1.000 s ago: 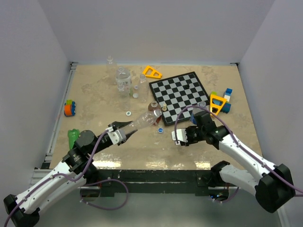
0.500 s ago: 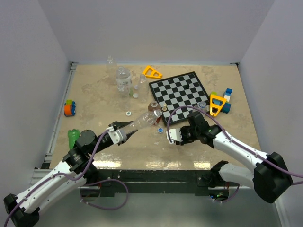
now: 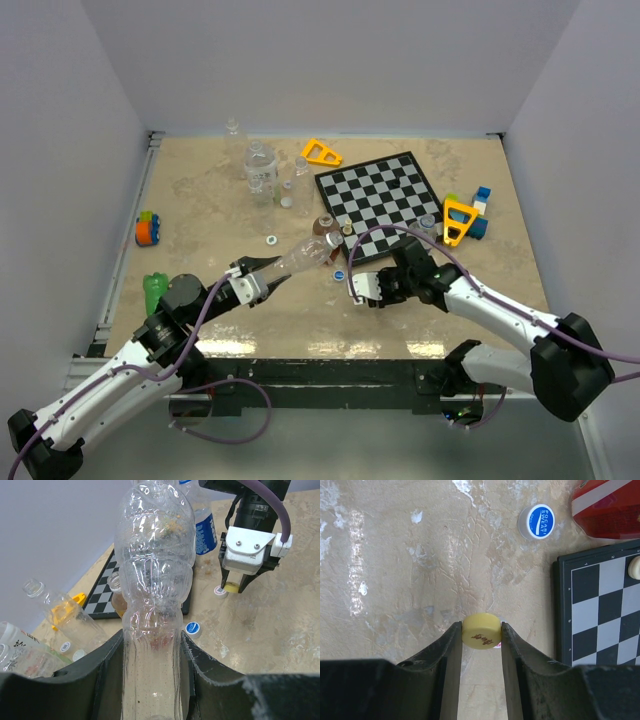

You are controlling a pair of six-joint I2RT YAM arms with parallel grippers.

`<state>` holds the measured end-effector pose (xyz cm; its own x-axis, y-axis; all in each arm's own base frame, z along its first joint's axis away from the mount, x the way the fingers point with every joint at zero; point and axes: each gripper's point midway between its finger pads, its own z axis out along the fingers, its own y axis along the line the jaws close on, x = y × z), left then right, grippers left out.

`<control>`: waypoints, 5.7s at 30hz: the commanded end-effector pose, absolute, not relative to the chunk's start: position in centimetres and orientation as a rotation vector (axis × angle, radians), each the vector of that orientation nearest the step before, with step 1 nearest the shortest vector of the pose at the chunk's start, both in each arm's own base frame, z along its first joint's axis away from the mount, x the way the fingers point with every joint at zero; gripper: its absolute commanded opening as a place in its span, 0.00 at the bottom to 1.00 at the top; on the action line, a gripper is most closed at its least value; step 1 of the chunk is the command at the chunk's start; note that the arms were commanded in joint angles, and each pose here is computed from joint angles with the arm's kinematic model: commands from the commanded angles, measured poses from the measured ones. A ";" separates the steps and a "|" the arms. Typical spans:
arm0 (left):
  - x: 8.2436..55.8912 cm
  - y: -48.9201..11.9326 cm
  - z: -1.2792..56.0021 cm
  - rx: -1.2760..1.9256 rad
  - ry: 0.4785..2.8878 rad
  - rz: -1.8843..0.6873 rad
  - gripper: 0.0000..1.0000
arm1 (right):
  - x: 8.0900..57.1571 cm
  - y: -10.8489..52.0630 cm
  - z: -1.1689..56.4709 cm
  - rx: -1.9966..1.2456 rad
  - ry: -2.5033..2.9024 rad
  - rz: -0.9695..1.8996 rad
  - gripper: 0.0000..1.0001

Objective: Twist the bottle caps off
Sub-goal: Place the bottle cap at the center of the board, then place the plastic bottle at the center of the board.

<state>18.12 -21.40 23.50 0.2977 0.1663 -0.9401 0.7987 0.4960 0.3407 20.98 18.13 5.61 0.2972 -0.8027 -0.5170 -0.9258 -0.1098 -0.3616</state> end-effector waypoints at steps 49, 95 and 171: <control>17.0 -24.0 28.9 0.914 1.095 -0.755 0.00 | 15.3 21.6 34.0 -1.724 1.156 0.655 0.61; 18.0 -30.7 33.4 0.786 0.958 -1.078 0.00 | 16.2 25.0 35.8 -1.504 1.182 1.284 0.83; 18.7 -18.1 27.3 0.727 1.330 -0.481 1.00 | 28.0 -1.3 21.6 -0.906 2.148 0.221 0.24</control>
<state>18.67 -18.00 26.61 0.1812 0.1260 -0.9753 0.6932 0.6872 0.2175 28.41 -1.51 22.65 -0.4562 -0.5116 -0.7281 -0.6388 0.7579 -0.1323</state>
